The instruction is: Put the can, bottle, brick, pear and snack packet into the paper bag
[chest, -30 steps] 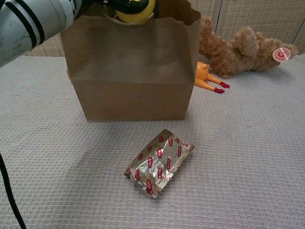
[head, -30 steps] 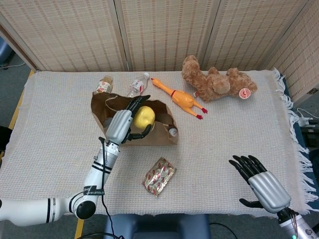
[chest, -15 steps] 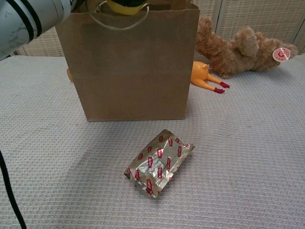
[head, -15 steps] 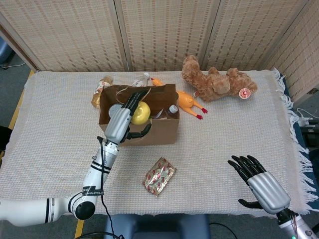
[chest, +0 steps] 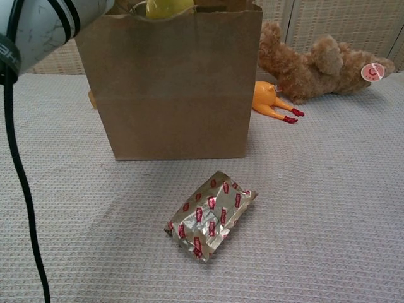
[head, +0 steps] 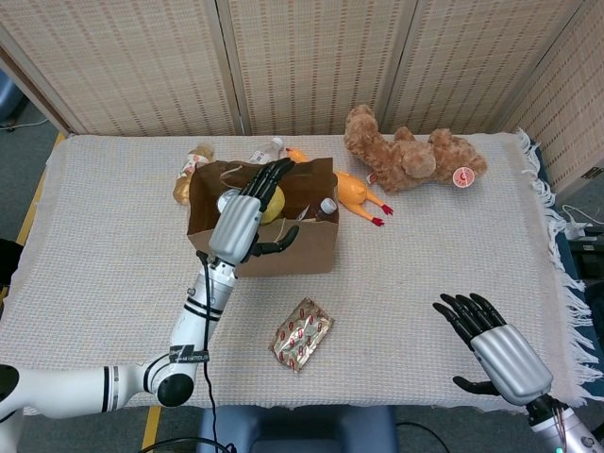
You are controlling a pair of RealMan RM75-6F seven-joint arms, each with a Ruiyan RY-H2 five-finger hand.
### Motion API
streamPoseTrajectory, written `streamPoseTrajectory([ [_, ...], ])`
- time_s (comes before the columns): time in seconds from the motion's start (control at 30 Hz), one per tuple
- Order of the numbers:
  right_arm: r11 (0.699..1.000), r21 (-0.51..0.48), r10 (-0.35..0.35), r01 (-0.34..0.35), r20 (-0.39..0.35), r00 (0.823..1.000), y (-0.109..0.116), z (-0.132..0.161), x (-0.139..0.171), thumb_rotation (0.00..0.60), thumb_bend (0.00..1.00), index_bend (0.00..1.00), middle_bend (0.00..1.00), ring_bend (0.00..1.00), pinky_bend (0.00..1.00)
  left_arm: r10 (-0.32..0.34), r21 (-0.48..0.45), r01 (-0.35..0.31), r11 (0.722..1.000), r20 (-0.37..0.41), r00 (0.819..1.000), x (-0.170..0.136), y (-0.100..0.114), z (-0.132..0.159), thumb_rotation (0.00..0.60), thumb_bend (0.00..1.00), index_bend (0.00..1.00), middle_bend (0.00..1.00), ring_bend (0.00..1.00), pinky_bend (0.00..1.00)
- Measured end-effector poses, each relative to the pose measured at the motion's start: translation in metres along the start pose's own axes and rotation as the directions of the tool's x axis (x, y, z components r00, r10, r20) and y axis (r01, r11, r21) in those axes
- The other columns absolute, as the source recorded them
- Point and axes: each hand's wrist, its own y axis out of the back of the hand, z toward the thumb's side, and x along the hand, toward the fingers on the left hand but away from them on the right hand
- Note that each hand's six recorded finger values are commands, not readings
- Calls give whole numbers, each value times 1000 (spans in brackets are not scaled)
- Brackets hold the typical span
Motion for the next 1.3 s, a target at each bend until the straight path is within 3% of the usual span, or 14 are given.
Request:
streamPoseTrajectory([
  [0.33, 1000, -4, 1, -1, 10, 1000, 0, -3, 1, 600, 17, 0, 0, 0, 0, 7, -4, -7, 1000, 9, 1000, -6, 6, 4, 600, 356, 0, 0, 0, 114],
  [0.53, 1000, -8, 5, -5, 8, 1000, -1, -3, 2, 600, 17, 0, 0, 0, 0, 31, 67, -29, 997, -29, 999, -29, 37, -17, 600, 376, 0, 0, 0, 115],
  [0.77, 1000, -6, 6, -6, -2, 1000, -1, -1, 4, 600, 17, 0, 0, 0, 0, 70, 145, -55, 988, -100, 993, -81, 92, -63, 600, 376, 0, 0, 0, 123],
  [0.87, 1000, -7, 1, -1, -5, 1000, -1, 1, 4, 600, 17, 0, 0, 0, 0, 70, 156, -52, 986, -111, 991, -108, 105, -79, 600, 378, 0, 0, 0, 126],
  [1.13, 1000, -4, -6, 6, -6, 1000, 0, 3, 5, 600, 17, 0, 0, 0, 0, 42, 179, -25, 984, -94, 995, -176, 116, -113, 600, 378, 0, 0, 0, 126],
  [1.3, 1000, -1, -2, 2, -3, 1000, -1, 3, 4, 600, 17, 0, 0, 0, 0, -62, 295, 55, 954, 13, 998, -206, 103, -124, 600, 371, 0, 0, 0, 124],
])
